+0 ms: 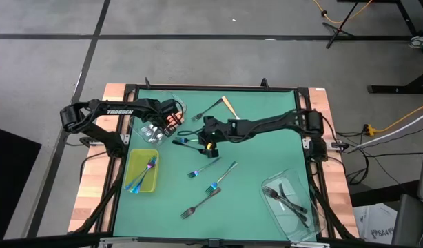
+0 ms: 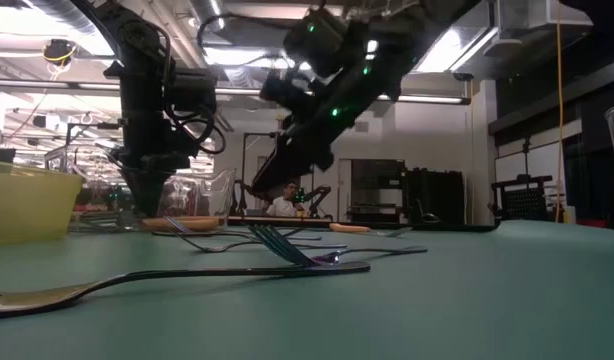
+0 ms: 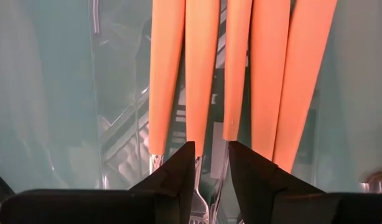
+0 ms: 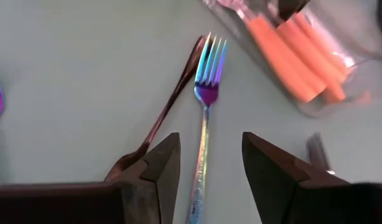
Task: Sort silverware by color (type)
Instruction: Put the blue fork in the yellow bin
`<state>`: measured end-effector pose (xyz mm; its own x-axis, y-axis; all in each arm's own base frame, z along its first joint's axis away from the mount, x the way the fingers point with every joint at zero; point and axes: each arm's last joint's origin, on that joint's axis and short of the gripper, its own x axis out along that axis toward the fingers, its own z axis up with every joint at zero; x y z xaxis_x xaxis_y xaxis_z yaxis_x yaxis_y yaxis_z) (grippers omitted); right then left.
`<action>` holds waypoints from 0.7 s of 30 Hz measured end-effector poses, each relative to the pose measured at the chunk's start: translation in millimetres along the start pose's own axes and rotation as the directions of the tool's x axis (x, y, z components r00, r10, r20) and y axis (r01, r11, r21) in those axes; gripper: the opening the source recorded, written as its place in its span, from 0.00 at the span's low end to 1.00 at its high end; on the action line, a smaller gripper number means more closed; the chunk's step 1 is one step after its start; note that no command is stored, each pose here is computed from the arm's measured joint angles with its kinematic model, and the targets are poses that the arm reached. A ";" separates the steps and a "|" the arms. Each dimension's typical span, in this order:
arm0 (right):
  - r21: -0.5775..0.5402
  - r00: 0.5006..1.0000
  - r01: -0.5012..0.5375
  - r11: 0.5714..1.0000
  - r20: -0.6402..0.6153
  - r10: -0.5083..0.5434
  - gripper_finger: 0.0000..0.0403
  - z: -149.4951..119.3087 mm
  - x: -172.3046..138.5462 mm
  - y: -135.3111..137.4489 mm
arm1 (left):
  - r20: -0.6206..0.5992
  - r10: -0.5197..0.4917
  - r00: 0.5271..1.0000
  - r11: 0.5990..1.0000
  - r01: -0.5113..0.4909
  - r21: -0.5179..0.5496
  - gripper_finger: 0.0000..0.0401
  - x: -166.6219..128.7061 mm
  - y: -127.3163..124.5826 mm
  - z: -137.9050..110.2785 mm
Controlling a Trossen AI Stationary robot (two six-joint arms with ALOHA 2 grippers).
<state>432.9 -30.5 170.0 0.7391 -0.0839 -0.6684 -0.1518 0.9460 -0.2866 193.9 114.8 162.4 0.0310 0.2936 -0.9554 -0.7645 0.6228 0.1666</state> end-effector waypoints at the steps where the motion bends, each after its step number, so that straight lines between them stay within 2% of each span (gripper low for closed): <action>1: 0.000 1.000 -0.002 1.000 -0.006 0.002 0.40 -2.5 4.1 1.1 | 0.000 0.000 1.000 1.000 0.000 0.000 0.23 0.0 0.0 0.0; 8: 0.017 0.997 -0.009 1.000 -0.070 0.011 0.40 -22.3 25.3 0.4 | 0.001 0.000 1.000 1.000 0.000 0.000 0.23 -0.1 0.0 0.1; 12: 0.075 0.996 -0.011 0.997 -0.091 0.018 0.40 -33.6 33.3 -7.9 | 0.002 -0.001 1.000 0.999 0.001 -0.035 0.23 -0.1 0.0 0.1; 21: 0.103 0.994 -0.102 0.989 -0.023 0.105 0.40 -35.0 36.3 -14.1 | 0.002 -0.001 1.000 0.999 0.001 -0.049 0.23 -0.2 -0.1 0.2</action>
<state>438.9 -57.8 125.7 0.7038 0.0089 -0.7103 -0.1584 0.9767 -0.1447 194.1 114.8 162.6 0.0329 0.2947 -0.9550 -0.7951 0.5867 0.1536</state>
